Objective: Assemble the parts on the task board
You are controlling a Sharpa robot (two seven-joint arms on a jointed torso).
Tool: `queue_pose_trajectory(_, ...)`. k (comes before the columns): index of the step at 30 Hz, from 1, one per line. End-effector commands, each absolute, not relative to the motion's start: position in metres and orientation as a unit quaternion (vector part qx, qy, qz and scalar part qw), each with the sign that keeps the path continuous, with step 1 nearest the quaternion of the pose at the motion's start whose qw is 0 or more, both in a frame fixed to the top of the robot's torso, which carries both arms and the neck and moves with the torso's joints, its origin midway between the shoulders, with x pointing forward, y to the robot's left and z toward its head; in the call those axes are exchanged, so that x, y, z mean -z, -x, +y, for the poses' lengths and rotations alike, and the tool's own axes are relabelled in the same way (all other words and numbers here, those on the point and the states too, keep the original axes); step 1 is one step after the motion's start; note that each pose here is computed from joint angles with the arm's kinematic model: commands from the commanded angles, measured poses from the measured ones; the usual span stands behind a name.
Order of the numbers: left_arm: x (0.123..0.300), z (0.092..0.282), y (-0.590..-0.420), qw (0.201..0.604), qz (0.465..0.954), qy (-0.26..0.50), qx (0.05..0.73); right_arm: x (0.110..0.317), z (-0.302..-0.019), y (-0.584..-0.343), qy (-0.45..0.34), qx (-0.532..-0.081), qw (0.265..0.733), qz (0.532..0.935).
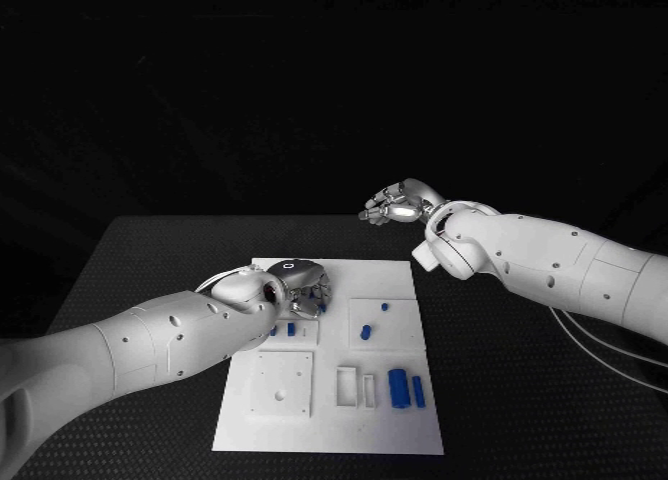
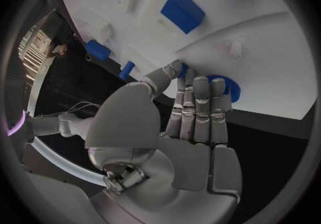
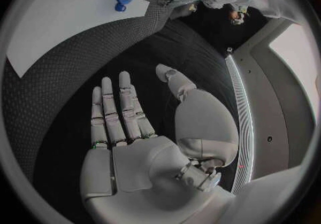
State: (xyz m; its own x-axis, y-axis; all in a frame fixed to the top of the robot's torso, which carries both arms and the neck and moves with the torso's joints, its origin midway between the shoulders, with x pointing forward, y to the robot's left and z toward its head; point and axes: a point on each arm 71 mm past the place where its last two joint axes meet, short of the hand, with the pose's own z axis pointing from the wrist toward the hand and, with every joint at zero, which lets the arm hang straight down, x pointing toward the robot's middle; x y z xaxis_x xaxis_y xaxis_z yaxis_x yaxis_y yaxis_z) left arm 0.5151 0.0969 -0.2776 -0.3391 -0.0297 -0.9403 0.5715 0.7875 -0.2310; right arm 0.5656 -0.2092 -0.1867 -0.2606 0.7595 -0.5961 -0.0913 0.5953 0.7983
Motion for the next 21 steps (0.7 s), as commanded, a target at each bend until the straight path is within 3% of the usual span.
queue_pose_trajectory(1,0.2943,0.0939,-0.5042,0.522,0.784,-0.213,0.261,0.1867,-0.2077,-0.5652,-0.235,-0.385,0.555,0.699)
queue_pose_trajectory(21,0.2902,0.0986,-0.5039,0.540,0.771,-0.196,0.276,0.1864,-0.2091,-0.5649,-0.235,-0.385,0.556,0.698)
